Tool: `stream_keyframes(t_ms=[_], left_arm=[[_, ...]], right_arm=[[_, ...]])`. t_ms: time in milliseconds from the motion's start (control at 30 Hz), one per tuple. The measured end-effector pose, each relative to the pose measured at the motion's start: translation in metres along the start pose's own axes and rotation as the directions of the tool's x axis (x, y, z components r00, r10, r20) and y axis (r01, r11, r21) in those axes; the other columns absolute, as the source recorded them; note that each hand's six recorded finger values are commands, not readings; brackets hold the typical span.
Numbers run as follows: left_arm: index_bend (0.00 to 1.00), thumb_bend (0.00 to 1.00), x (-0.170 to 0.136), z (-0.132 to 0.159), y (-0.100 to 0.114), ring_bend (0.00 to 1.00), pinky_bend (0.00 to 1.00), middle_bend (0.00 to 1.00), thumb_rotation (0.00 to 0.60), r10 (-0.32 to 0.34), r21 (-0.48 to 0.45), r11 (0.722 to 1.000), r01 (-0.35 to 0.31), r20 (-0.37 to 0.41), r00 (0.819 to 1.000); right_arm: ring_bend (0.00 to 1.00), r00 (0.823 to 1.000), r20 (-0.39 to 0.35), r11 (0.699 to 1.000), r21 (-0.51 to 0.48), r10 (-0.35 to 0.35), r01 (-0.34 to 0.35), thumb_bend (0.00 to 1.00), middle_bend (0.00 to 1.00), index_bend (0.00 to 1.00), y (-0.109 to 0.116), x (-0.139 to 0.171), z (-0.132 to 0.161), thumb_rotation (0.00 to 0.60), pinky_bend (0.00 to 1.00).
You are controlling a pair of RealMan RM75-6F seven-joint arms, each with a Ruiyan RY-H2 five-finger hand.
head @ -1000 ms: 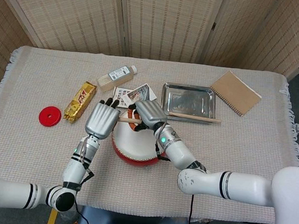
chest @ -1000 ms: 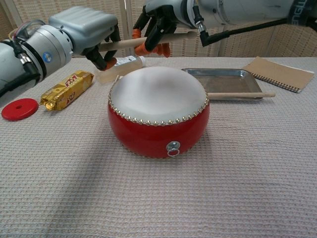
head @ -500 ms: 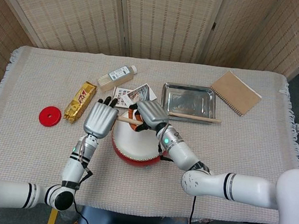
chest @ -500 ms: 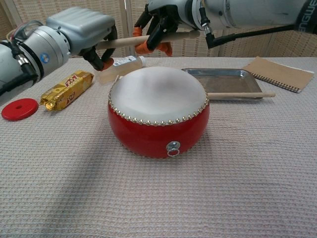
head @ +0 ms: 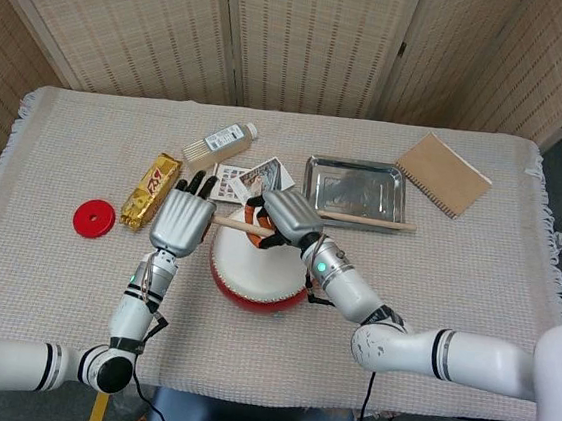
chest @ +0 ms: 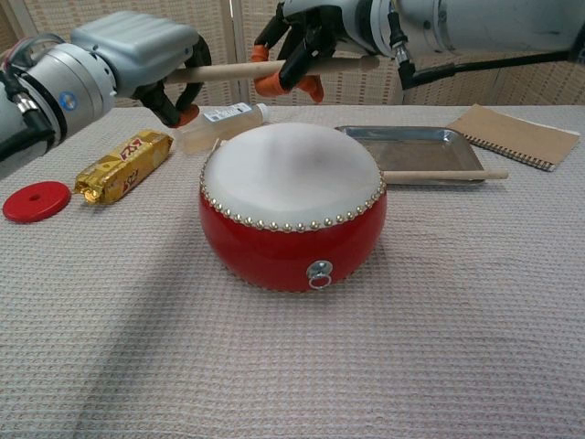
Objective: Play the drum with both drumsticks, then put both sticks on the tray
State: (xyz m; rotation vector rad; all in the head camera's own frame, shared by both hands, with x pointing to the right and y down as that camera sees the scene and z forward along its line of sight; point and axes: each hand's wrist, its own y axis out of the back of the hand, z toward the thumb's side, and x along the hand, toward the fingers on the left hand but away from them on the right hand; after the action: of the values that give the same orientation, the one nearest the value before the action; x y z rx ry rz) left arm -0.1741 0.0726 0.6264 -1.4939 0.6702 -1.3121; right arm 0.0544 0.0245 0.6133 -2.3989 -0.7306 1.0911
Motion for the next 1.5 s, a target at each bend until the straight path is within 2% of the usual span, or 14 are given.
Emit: stream_keyframes(t_ms=[300, 600, 833, 1033, 1200, 1367, 1500], left_arm=[[0.00, 0.38, 0.001, -0.007, 0.003, 0.00, 0.20, 0.00, 0.600, -0.002, -0.023, 1.000, 0.002, -0.015, 1.000], [0.00, 0.36, 0.000, -0.018, 0.002, 0.00, 0.13, 0.00, 0.600, -0.029, -0.087, 0.996, 0.026, -0.033, 0.999], [0.00, 0.36, -0.002, -0.034, 0.000, 0.00, 0.13, 0.00, 0.600, -0.048, -0.123, 0.992, 0.040, -0.060, 0.997], [0.00, 0.36, -0.005, -0.052, -0.002, 0.00, 0.13, 0.00, 0.600, -0.055, -0.140, 0.989, 0.042, -0.092, 0.994], [0.00, 0.36, -0.008, -0.069, -0.005, 0.00, 0.13, 0.00, 0.600, -0.061, -0.147, 0.988, 0.043, -0.118, 0.991], [0.00, 0.36, -0.015, -0.083, -0.005, 0.00, 0.13, 0.00, 0.600, -0.050, -0.163, 0.986, 0.027, -0.136, 0.990], [0.00, 0.36, -0.020, -0.092, -0.008, 0.00, 0.13, 0.00, 0.600, -0.045, -0.169, 0.985, 0.020, -0.150, 0.988]], right_arm=[[0.75, 1.000, -0.001, 1.000, 0.002, -0.002, 0.002, 0.44, 0.85, 1.00, 0.002, 0.003, -0.002, 0.600, 0.67], [0.75, 1.000, 0.009, 1.000, 0.011, -0.010, 0.010, 0.44, 0.85, 1.00, 0.007, 0.008, -0.007, 0.600, 0.67], [0.75, 0.999, 0.034, 1.000, 0.018, -0.023, 0.022, 0.44, 0.85, 1.00, 0.016, 0.017, -0.020, 0.600, 0.67], [0.76, 0.997, 0.065, 0.999, 0.016, -0.050, 0.049, 0.44, 0.85, 1.00, 0.030, 0.031, -0.039, 0.600, 0.67], [0.76, 0.991, 0.113, 0.996, 0.045, -0.076, 0.071, 0.44, 0.85, 1.00, 0.043, 0.047, -0.068, 0.600, 0.67], [0.76, 0.985, 0.160, 0.996, 0.072, -0.068, 0.058, 0.44, 0.85, 1.00, 0.047, 0.054, -0.100, 0.600, 0.67], [0.75, 0.981, 0.179, 0.990, 0.131, -0.071, 0.048, 0.44, 0.85, 1.00, 0.052, 0.055, -0.124, 0.600, 0.67]])
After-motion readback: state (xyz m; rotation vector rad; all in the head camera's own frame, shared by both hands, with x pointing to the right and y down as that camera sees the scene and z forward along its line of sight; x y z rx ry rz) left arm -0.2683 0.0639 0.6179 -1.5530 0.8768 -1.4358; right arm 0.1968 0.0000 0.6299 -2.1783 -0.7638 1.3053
